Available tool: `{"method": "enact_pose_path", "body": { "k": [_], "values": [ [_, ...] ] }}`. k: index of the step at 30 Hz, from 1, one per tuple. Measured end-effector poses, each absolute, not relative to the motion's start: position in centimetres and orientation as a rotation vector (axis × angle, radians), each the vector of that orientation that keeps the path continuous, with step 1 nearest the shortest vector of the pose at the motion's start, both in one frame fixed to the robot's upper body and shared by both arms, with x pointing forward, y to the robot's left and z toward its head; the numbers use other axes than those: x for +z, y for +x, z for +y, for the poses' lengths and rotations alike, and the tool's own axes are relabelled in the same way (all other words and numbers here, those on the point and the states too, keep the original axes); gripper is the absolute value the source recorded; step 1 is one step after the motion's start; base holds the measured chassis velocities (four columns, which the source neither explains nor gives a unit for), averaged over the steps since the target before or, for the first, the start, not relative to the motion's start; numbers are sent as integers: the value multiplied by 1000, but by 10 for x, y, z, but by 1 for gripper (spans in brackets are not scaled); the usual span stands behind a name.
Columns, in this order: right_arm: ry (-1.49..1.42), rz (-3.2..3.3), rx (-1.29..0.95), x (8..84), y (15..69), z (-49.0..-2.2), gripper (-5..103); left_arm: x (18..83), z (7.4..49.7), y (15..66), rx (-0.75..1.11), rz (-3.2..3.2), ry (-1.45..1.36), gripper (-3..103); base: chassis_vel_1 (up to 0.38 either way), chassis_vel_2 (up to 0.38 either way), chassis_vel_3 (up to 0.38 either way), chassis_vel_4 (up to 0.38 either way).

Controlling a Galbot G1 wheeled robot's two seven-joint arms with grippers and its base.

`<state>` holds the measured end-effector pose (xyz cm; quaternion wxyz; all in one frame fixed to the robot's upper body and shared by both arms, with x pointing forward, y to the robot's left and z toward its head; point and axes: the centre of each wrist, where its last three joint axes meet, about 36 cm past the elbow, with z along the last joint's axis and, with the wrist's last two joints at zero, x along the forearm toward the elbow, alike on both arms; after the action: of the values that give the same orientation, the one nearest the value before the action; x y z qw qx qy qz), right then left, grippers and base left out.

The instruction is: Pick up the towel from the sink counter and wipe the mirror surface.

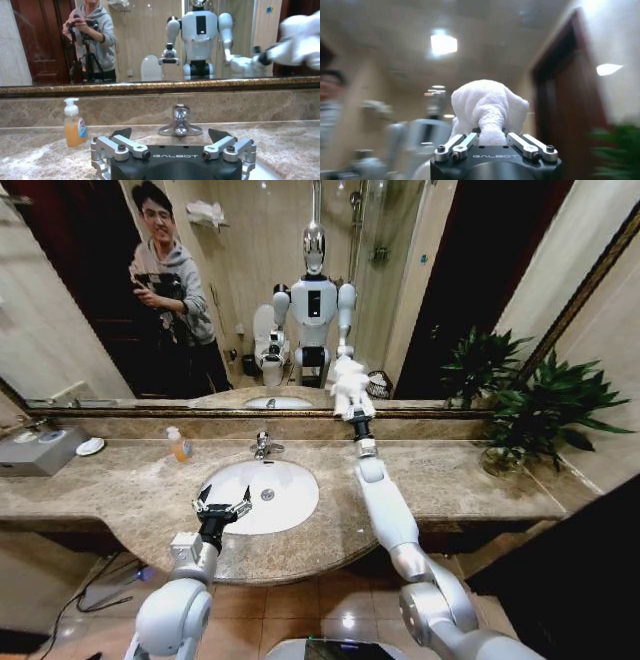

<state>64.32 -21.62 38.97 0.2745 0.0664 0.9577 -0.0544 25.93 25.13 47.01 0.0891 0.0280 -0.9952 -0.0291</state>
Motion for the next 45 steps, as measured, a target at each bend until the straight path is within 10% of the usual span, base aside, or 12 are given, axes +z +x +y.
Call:
{"method": "enact_pose_path", "body": {
  "k": [11,27,45],
  "values": [
    [207,2587,-47,421,536,-333,15,470,251,259,-87,-2961,83,100,0,0,0,0],
    [-113,2776,140,444,350,-281,15,470,251,259,-87,-2961,83,100,0,0,0,0],
    [-447,3096,184,384,329,-214,15,470,251,259,-87,-2961,83,100,0,0,0,0]
  ]
}}
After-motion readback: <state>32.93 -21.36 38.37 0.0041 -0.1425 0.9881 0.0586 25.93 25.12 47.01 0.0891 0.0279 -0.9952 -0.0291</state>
